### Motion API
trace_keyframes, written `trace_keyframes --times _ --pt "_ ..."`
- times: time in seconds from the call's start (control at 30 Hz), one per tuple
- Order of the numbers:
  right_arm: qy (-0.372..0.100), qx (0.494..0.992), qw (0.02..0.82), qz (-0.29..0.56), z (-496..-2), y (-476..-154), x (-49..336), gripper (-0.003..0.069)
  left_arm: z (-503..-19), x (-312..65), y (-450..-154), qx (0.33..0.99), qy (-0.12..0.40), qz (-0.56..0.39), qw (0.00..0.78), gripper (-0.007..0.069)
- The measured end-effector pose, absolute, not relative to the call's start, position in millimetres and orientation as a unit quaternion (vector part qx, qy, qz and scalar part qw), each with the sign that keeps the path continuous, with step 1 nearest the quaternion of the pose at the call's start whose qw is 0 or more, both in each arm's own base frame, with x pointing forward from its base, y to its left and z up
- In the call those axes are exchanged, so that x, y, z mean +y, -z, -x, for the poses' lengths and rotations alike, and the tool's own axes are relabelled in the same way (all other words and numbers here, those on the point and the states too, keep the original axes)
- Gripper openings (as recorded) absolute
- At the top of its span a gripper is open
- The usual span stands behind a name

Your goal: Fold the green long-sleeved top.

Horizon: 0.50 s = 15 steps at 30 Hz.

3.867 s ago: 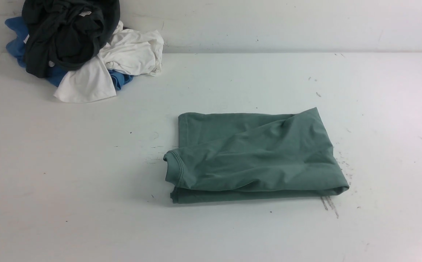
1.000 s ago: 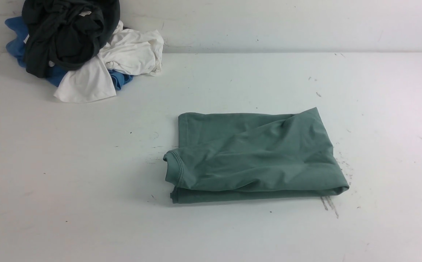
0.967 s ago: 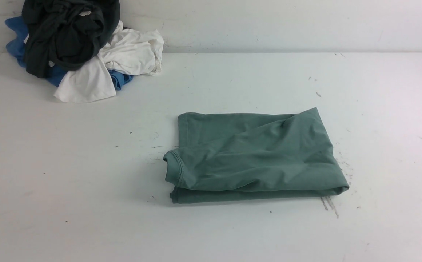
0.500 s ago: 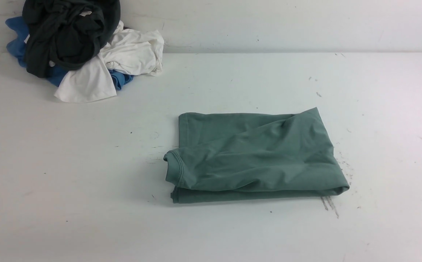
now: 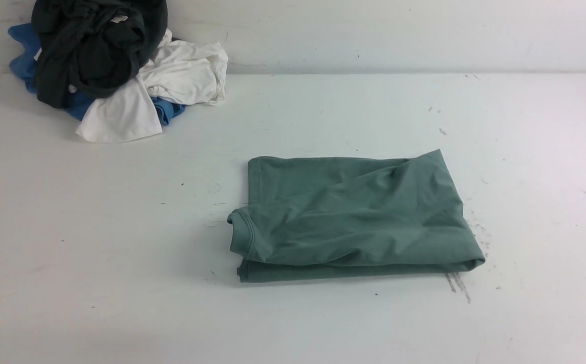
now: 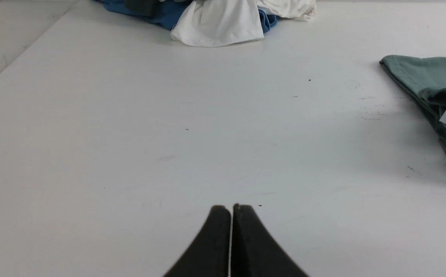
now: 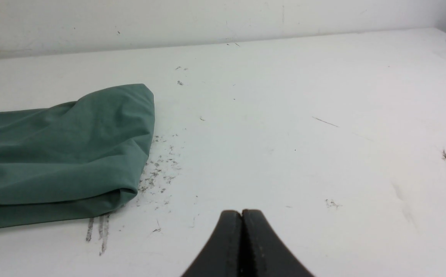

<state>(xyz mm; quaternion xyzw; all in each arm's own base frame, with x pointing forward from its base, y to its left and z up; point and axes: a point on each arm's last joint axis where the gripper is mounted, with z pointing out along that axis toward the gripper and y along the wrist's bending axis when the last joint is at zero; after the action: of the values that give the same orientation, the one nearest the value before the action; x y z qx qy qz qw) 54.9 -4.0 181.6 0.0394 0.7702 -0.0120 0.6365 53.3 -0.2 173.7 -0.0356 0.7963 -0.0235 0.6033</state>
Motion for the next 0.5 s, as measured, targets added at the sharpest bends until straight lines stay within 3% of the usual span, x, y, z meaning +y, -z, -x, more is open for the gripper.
trace_keyframes --times 0.5 --pt "0.012 0.770 0.636 -0.039 -54.9 -181.6 -4.0 -0.0014 -53.1 -0.3 -173.3 0.798 0.025 0.037 0.601 -0.0007"
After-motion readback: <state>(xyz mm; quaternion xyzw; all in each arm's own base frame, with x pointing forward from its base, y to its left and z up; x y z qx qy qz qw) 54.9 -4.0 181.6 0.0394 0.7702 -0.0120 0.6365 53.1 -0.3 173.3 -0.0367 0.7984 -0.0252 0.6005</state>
